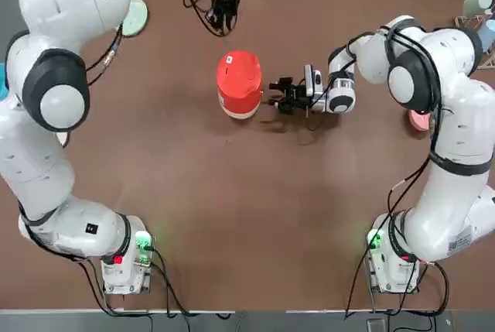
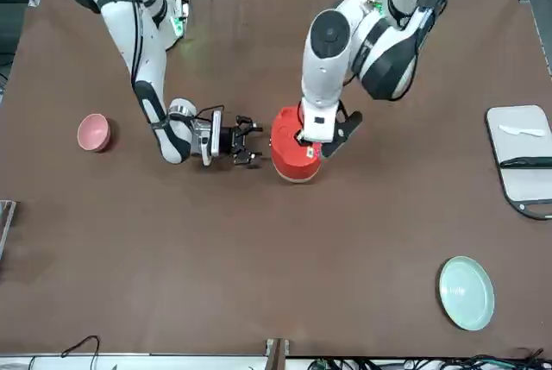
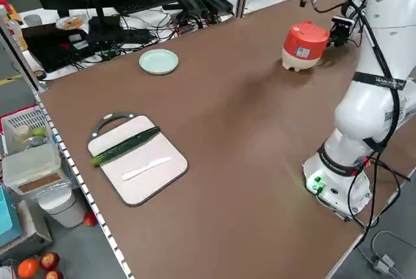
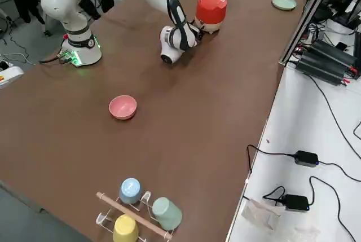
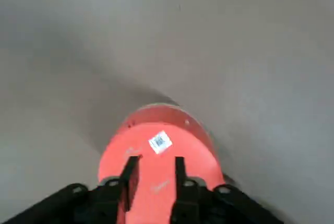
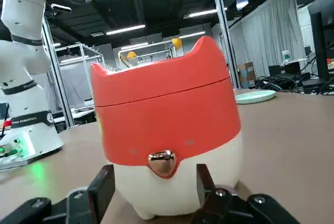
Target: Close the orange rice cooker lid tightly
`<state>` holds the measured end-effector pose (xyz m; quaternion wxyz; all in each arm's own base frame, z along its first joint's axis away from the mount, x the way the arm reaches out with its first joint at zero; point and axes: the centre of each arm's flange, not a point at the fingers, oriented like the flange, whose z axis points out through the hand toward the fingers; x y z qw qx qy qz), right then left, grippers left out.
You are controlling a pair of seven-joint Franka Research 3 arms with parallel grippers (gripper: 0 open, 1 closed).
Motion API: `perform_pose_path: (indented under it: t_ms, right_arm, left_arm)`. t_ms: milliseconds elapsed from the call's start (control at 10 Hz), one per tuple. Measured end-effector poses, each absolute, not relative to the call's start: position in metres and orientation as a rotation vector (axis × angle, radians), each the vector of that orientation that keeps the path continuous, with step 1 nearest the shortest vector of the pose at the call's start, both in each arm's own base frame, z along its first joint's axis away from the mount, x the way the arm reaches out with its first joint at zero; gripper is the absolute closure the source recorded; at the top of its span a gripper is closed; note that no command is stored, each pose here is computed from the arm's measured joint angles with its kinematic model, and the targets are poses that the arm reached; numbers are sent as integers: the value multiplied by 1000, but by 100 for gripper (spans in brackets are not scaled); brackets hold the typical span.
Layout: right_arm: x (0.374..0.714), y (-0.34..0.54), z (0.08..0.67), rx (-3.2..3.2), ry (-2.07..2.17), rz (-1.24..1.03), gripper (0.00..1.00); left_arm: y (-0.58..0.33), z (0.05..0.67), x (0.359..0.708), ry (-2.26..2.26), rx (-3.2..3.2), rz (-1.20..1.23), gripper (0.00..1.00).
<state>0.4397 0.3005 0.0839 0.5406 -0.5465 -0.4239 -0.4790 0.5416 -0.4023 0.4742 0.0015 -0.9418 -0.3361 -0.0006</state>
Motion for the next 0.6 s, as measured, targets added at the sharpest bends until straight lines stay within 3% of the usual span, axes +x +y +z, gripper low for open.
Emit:
perform_pose_path:
  t_ms: [200,400,600]
  right_arm:
    - [439,301,84,-1297,-1009,-1140,29]
    - [442,302,85,-1301,-1006,-1164,28]
    - [443,305,86,-1302,-997,-1176,29]
  left_arm:
    - [-333,497,578,-1000,-2978,8,31]
    - [-282,522,593,-1007,-2962,-21,2]
    - [-245,544,595,-941,-2961,-48,0]
